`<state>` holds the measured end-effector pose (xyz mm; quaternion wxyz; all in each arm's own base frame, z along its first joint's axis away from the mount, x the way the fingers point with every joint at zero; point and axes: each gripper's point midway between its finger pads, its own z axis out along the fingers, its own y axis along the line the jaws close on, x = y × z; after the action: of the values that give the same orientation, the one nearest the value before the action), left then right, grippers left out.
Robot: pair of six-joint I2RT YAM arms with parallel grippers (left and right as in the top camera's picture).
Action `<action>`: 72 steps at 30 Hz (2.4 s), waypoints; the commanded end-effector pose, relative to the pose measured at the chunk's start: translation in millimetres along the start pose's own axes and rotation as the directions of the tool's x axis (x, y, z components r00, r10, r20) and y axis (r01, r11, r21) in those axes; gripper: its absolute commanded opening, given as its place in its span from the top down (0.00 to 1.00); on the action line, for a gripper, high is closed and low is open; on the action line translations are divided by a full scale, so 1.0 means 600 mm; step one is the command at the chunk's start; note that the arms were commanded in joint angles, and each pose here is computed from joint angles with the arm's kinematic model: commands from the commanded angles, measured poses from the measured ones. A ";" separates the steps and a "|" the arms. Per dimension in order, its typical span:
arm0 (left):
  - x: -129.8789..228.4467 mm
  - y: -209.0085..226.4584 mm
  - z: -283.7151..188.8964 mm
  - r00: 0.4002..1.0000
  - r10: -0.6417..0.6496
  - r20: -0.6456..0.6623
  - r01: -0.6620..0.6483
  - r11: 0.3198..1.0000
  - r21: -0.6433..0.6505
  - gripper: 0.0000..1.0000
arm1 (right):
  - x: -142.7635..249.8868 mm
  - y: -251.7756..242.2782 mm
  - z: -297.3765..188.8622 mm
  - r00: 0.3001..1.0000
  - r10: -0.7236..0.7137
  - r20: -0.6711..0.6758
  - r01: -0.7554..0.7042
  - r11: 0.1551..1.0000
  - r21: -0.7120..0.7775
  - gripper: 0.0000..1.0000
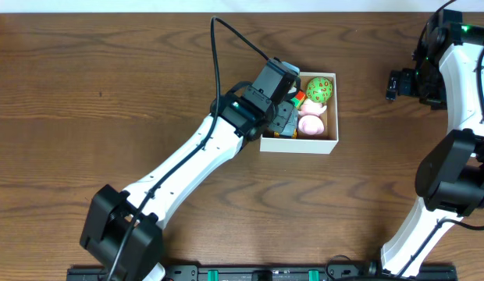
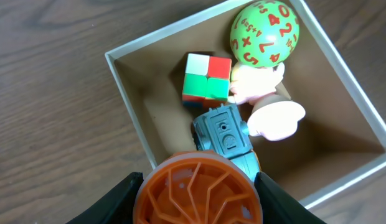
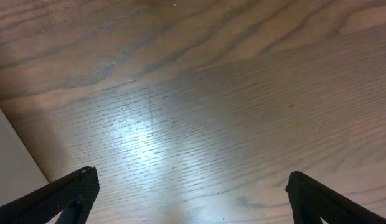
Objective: Pack container
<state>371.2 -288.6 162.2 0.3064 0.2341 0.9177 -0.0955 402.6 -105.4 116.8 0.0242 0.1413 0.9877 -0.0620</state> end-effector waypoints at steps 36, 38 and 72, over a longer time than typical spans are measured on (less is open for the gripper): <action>-0.018 -0.019 0.073 1.000 -0.003 0.030 0.001 0.999 0.044 0.20 | 0.001 -0.002 -0.003 1.000 -0.005 0.003 0.005 1.000 -0.001 0.01; -0.037 -0.012 0.048 0.997 -0.006 0.073 0.005 1.000 0.022 0.14 | 0.001 -0.002 -0.003 1.000 -0.005 0.003 0.005 1.000 -0.001 0.01; 0.262 0.198 -0.459 0.784 -0.413 0.463 0.525 0.840 -0.139 0.02 | 0.001 -0.002 -0.003 1.000 -0.005 0.003 0.005 1.000 -0.001 0.01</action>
<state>184.6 -50.0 287.4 0.4731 -0.0118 0.8785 -0.0648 402.7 -105.4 116.8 0.0244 0.1413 0.9877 -0.0622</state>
